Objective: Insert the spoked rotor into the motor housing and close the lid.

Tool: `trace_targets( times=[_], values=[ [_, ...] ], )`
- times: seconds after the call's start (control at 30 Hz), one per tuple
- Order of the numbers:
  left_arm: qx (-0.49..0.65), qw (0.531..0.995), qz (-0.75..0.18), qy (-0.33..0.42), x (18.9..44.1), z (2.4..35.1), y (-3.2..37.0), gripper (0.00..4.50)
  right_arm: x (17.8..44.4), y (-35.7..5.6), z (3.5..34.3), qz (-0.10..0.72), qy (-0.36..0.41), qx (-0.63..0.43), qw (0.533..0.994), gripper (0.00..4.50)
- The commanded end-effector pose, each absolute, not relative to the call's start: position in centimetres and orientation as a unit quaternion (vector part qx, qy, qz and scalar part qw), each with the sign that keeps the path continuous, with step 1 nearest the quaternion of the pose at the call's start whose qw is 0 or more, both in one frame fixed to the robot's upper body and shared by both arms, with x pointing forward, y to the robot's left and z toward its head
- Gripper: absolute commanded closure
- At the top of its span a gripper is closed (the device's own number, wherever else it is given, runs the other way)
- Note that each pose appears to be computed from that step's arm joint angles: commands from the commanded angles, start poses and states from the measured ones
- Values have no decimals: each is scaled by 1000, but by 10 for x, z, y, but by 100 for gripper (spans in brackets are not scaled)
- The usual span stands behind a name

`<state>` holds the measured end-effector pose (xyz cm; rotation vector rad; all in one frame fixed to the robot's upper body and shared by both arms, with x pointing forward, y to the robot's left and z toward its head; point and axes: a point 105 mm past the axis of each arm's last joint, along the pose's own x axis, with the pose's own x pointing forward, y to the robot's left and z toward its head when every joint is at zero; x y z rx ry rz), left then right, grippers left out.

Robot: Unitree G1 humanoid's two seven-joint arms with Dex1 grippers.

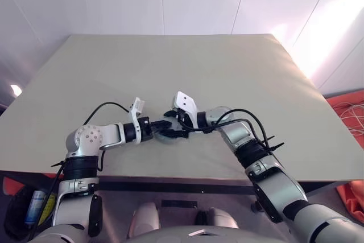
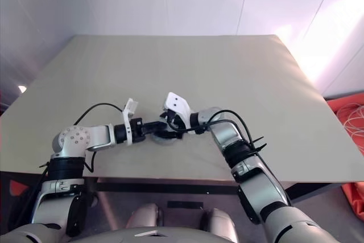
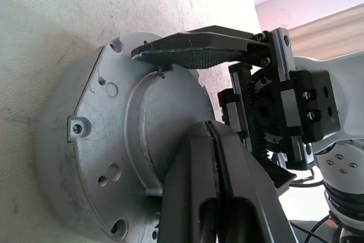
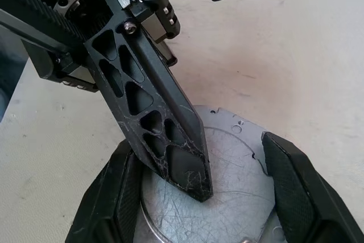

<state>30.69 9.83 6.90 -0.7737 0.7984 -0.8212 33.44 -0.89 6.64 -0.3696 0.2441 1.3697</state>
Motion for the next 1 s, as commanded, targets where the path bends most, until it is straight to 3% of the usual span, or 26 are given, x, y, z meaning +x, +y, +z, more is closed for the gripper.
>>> trace_targets(
  times=[0.03,0.33,0.53,0.63,0.77,1.0],
  values=[
    [-342,778,-344,399,304,51,106,450,344,-16,81,608,93,-176,769,2],
    [-346,778,-342,397,305,53,108,450,334,-14,109,643,51,-152,749,2],
    [-347,775,-347,398,304,52,105,450,332,-37,128,645,53,-170,743,2],
    [-346,774,-349,399,303,53,104,450,343,-59,129,610,95,-172,767,2],
    [-346,774,-350,397,305,54,105,450,355,-95,134,559,197,-95,800,2],
    [-347,780,-344,391,310,56,111,450,320,-125,103,542,380,-1,749,2]
  ],
)
